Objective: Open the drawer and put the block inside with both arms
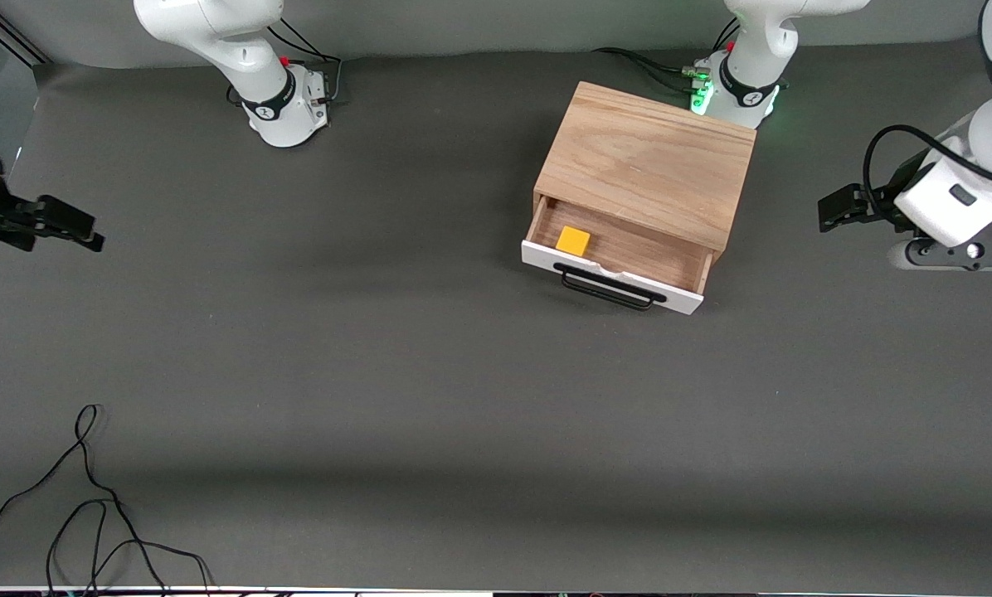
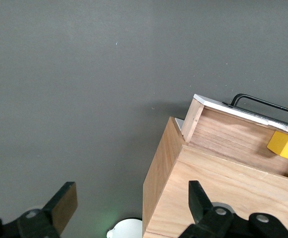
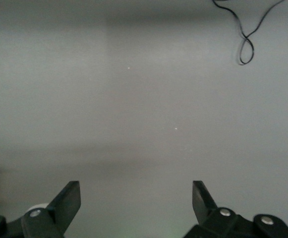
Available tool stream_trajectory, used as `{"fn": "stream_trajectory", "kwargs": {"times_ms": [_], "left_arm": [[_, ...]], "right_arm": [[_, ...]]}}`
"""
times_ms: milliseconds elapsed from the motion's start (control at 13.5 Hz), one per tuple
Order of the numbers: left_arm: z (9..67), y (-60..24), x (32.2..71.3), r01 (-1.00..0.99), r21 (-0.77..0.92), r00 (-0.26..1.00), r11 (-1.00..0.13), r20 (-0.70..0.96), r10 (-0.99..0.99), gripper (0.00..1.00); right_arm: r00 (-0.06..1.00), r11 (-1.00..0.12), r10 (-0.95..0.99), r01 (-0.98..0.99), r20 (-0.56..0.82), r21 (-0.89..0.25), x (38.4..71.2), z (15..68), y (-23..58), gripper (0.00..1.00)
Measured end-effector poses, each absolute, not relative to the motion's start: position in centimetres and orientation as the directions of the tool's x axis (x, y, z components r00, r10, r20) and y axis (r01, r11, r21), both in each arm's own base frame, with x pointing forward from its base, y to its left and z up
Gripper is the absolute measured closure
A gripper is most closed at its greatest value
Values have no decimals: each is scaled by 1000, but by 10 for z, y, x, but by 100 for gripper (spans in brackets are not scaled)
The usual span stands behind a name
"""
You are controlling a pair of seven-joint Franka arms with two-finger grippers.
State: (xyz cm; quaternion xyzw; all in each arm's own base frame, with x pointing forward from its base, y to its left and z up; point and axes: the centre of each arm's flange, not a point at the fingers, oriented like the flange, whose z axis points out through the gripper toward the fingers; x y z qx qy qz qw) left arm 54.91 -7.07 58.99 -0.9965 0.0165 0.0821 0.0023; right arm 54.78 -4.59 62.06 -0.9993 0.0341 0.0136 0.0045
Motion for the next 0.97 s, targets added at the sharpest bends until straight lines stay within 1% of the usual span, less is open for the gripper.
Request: {"fn": "stream_trajectory", "kwargs": {"times_ms": [223, 668, 965], "left_arm": [[589, -78, 549, -46, -2, 985, -999, -165, -45, 0], [588, -75, 550, -42, -4, 986, -999, -164, -41, 0], [588, -75, 550, -42, -4, 986, -999, -163, -41, 0]], "right_arm": [[996, -996, -83, -84, -28, -9, 545, 620, -71, 0], [998, -999, -43, -43, -39, -5, 550, 615, -48, 0], [998, -999, -48, -48, -41, -4, 550, 614, -51, 0]]}}
